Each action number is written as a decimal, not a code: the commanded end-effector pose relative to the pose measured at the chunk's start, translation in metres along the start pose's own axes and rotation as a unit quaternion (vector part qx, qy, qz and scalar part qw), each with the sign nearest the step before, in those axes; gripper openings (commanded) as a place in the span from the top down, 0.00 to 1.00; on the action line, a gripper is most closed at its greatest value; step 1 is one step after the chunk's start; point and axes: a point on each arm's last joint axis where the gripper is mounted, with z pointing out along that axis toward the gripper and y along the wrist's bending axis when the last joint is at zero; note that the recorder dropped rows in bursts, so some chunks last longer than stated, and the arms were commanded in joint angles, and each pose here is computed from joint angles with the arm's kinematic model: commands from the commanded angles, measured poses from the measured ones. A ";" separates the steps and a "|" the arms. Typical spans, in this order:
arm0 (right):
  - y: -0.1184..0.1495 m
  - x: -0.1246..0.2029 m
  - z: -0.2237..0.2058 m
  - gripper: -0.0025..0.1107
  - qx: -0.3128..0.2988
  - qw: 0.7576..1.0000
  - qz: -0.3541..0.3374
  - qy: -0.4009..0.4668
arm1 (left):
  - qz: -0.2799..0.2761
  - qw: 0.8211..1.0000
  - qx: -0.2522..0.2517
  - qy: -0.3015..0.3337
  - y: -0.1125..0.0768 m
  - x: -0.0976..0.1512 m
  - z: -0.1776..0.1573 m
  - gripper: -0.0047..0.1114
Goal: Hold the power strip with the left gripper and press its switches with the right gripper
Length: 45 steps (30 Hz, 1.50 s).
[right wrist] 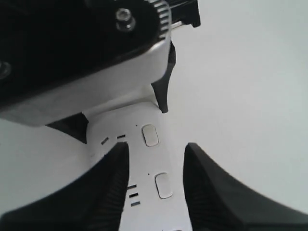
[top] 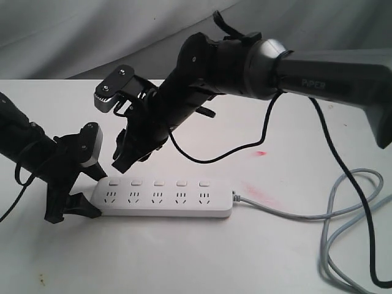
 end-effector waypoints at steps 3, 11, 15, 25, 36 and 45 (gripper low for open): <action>0.002 -0.005 0.014 0.65 0.013 0.999 -0.026 -0.031 | 0.003 1.000 0.001 0.000 0.001 -0.002 0.001 0.62; -0.003 0.002 0.033 0.65 0.016 0.999 -0.033 -0.040 | 0.003 1.000 0.001 0.000 0.001 -0.002 0.001 0.62; -0.008 0.006 0.042 0.65 0.033 0.998 -0.029 -0.044 | 0.003 1.000 0.001 0.000 0.001 -0.002 0.001 0.62; -0.009 0.013 0.055 0.65 0.022 0.998 -0.023 -0.045 | 0.003 1.000 0.001 0.000 0.001 -0.002 0.001 0.62; -0.008 0.018 0.067 0.65 0.025 0.998 -0.029 -0.043 | 0.003 1.000 0.001 0.000 0.001 -0.002 0.001 0.62; -0.005 0.019 0.074 0.65 0.019 0.998 -0.031 -0.042 | 0.003 1.000 0.001 0.000 0.001 -0.002 0.001 0.62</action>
